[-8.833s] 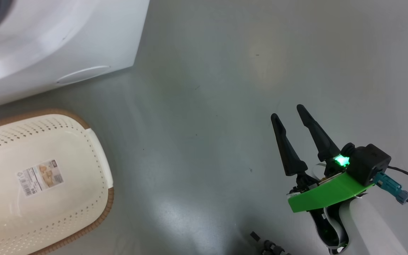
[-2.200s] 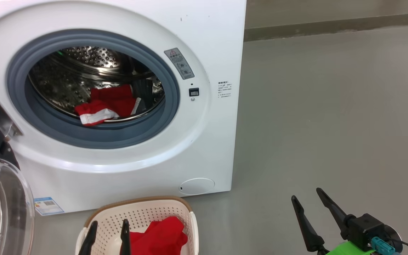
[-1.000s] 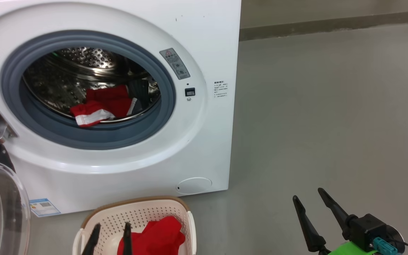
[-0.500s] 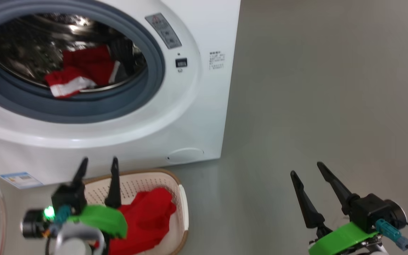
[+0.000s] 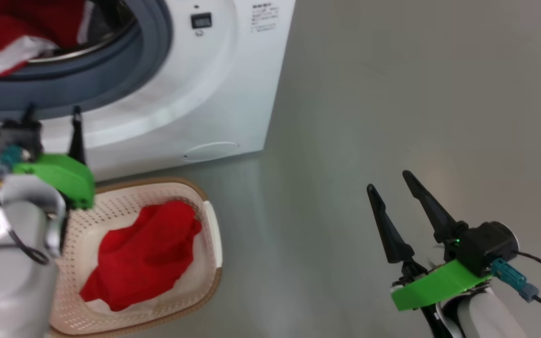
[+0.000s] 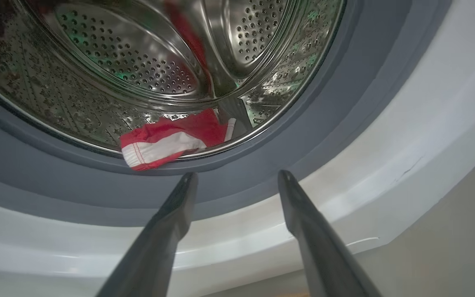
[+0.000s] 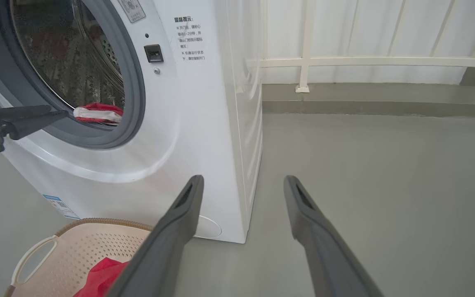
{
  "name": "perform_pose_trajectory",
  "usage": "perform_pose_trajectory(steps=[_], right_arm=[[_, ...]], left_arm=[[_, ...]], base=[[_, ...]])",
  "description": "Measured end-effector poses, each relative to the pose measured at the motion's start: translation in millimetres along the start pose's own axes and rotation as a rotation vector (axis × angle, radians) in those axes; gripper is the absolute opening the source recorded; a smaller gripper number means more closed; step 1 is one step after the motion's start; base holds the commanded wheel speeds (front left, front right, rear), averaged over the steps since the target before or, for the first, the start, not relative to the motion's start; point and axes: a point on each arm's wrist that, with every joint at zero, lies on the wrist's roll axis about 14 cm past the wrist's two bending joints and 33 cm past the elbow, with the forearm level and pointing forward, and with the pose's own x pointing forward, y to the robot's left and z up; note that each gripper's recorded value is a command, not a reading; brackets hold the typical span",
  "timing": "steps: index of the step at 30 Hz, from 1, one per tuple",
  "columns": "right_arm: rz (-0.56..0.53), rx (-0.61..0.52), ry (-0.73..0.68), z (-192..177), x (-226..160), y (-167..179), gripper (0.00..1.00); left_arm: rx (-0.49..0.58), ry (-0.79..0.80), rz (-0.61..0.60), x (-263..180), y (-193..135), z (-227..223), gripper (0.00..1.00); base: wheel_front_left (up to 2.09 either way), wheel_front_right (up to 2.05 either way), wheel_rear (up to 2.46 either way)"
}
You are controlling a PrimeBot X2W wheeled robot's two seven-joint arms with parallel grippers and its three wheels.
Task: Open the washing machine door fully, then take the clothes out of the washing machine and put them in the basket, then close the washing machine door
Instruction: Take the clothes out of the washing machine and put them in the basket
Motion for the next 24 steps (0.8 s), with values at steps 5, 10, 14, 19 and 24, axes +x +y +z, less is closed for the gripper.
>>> perform_pose_trajectory(steps=[5, 10, 14, 19, 24], right_arm=[[-0.027, 0.003, 0.019, -10.5, 5.5, -10.8, 1.00], [-0.063, 0.033, 0.050, -22.4, 6.0, -21.8, 1.00], [-0.086, 0.032, 0.069, -28.4, 6.8, -30.2, 1.00], [-0.111, 0.052, 0.071, -31.5, 8.3, -37.6, 1.00], [-0.128, 0.052, 0.080, -34.3, 9.7, -43.5, 1.00]], left_arm=[[0.102, 0.031, -0.007, 37.5, 11.0, 2.2, 1.00], [0.191, 0.053, -0.030, 70.2, 14.5, 7.8, 1.00], [0.253, 0.075, -0.026, 92.3, 25.2, 11.4, 1.00], [0.277, 0.111, -0.018, 115.1, 34.3, 11.0, 1.00], [0.322, 0.169, -0.001, 130.8, 49.7, 4.5, 1.00]], base=[[0.00, 0.00, 0.00], [0.00, 0.00, 0.00], [0.00, 0.00, 0.00], [0.00, 0.00, 0.00], [0.00, 0.00, 0.00]])
